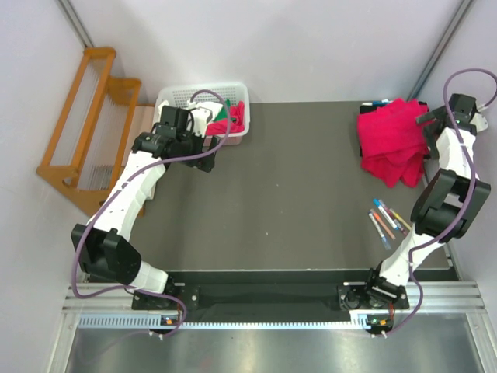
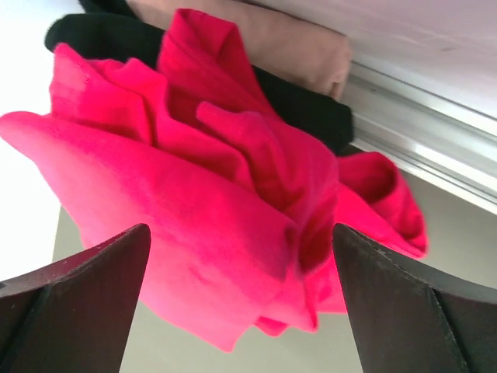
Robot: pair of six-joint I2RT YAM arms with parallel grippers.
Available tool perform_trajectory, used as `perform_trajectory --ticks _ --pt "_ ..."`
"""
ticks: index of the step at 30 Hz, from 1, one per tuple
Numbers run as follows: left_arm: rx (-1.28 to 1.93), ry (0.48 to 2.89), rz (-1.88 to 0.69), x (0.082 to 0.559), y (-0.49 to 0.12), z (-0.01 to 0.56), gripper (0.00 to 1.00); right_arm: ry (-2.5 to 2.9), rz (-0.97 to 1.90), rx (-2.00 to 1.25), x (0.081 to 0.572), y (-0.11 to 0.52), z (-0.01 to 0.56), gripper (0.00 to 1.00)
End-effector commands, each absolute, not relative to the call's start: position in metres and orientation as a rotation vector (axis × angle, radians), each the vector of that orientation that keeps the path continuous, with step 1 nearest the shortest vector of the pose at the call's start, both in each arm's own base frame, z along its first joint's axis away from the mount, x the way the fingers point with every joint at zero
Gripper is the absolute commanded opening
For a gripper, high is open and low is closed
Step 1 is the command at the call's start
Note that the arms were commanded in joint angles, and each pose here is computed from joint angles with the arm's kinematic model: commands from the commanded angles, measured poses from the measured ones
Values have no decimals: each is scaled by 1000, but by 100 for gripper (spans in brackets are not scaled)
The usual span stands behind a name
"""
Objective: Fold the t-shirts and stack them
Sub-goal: Neatly place the folded tshirt to the corner
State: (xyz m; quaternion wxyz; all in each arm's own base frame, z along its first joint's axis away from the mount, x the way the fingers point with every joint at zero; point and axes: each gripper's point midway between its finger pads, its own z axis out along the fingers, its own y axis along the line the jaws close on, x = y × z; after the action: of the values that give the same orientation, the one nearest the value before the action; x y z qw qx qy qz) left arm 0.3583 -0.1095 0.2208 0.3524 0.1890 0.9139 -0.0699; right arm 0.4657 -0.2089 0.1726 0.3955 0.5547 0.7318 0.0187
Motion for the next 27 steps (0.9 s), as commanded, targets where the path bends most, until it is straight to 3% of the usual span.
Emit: perform_trajectory --ticks 1,7,12,20,27 --pt "483 2319 -185 354 -107 234 99 1731 -10 1313 451 -217 251 100" --pt "482 2314 -190 355 -107 236 99 1619 187 1137 468 -179 332 100" --pt "486 2305 -188 356 -108 239 99 1632 529 964 495 -130 357 99" --pt "486 2351 -196 362 -106 219 99 1711 913 912 564 -101 277 100" --pt "483 2354 -181 368 -100 219 99 1835 919 1103 607 -126 175 100"
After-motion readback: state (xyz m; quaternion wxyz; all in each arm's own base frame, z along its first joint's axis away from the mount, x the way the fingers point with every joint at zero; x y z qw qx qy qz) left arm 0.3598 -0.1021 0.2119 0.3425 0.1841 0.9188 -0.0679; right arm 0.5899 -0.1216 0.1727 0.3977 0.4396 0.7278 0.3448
